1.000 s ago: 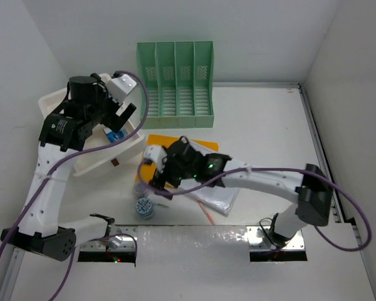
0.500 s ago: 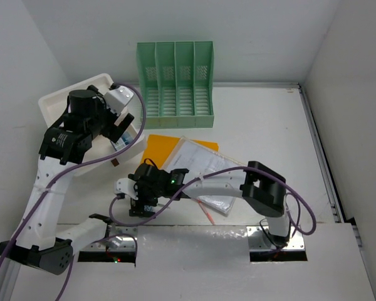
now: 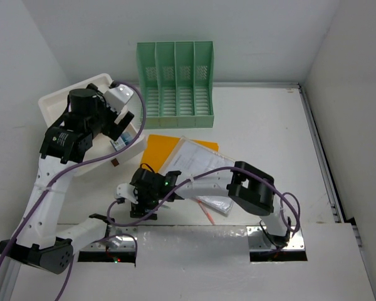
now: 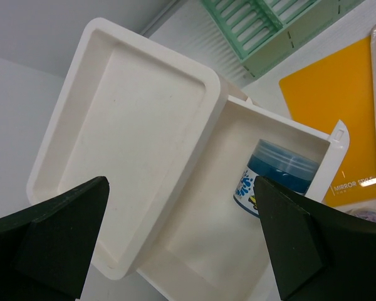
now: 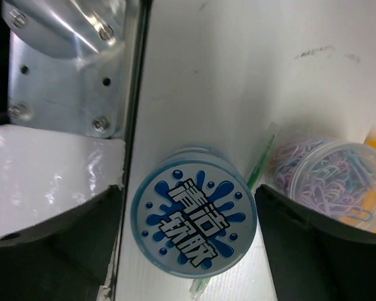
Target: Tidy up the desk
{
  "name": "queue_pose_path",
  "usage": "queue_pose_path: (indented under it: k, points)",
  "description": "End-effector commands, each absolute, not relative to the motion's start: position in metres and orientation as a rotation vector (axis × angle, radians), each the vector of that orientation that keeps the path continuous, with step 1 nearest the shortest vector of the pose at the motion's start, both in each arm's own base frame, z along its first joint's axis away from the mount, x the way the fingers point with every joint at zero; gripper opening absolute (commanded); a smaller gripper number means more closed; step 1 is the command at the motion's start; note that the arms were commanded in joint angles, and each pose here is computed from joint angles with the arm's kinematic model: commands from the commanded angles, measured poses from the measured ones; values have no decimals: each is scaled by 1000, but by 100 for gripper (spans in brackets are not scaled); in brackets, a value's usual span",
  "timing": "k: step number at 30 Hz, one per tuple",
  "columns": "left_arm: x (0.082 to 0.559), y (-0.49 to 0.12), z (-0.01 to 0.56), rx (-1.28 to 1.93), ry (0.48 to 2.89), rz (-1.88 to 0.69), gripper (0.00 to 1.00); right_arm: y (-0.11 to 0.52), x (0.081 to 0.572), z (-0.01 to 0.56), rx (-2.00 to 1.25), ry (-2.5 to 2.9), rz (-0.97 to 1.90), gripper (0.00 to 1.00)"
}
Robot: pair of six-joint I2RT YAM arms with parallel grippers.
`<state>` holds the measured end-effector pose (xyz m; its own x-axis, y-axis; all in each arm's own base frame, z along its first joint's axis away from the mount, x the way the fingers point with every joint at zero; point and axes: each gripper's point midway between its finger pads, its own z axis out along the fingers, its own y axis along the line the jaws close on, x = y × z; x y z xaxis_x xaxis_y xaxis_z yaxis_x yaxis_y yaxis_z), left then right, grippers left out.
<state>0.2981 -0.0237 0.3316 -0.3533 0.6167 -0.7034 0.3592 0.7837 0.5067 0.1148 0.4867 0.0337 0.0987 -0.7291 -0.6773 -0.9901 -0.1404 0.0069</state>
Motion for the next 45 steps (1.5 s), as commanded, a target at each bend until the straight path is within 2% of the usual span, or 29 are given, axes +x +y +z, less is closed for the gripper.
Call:
queue_pose_path:
  k: [1, 3, 6, 7, 11, 14, 18, 19, 23, 27, 30, 34, 37, 42, 45]
  points:
    - [305, -21, 348, 694, 1926, 341, 99, 494, 118, 30, -1915, 1699, 718, 75]
    - [306, -22, 346, 696, 1933, 333, 99, 496, 119, 28, -1911, 1705, 712, 68]
    - [305, -23, 346, 698, 1939, 330, 99, 500, 117, 31, -1880, 1704, 746, 50]
    - [304, -22, 346, 700, 1940, 334, 99, 502, 120, 34, -1856, 1704, 745, 34]
    - [297, -25, 341, 775, 1953, 319, 99, 499, 124, 52, -1798, 1752, 720, 0]
    - [287, -34, 334, 878, 1950, 264, 99, 491, 123, 86, -1734, 1784, 743, 0]
    - [277, -50, 338, 967, 1911, 171, 99, 457, 155, 154, -1466, 1903, 781, 0]
    - [276, -50, 345, 966, 1908, 168, 99, 438, 160, 190, -1367, 1919, 816, 0]
    - [264, -62, 349, 1046, 1906, 81, 99, 334, 226, 217, -967, 2032, 715, 0]
    - [255, -83, 340, 1162, 1852, -42, 100, 294, 244, 261, -795, 1981, 690, 0]
    - [245, -109, 331, 1267, 1778, -204, 100, 273, 275, 298, -628, 1922, 692, 0]
    - [231, -147, 334, 1344, 1615, -403, 100, 286, 295, 341, -554, 1828, 809, 0]
    - [243, -180, 332, 1282, 1525, -439, 100, 309, 302, 350, -557, 1795, 922, 0]
    - [233, -226, 310, 1368, 1463, -488, 100, 323, 311, 337, -531, 1816, 974, 0]
    - [245, -231, 308, 1355, 1456, -455, 100, 331, 306, 330, -568, 1831, 1017, 0]
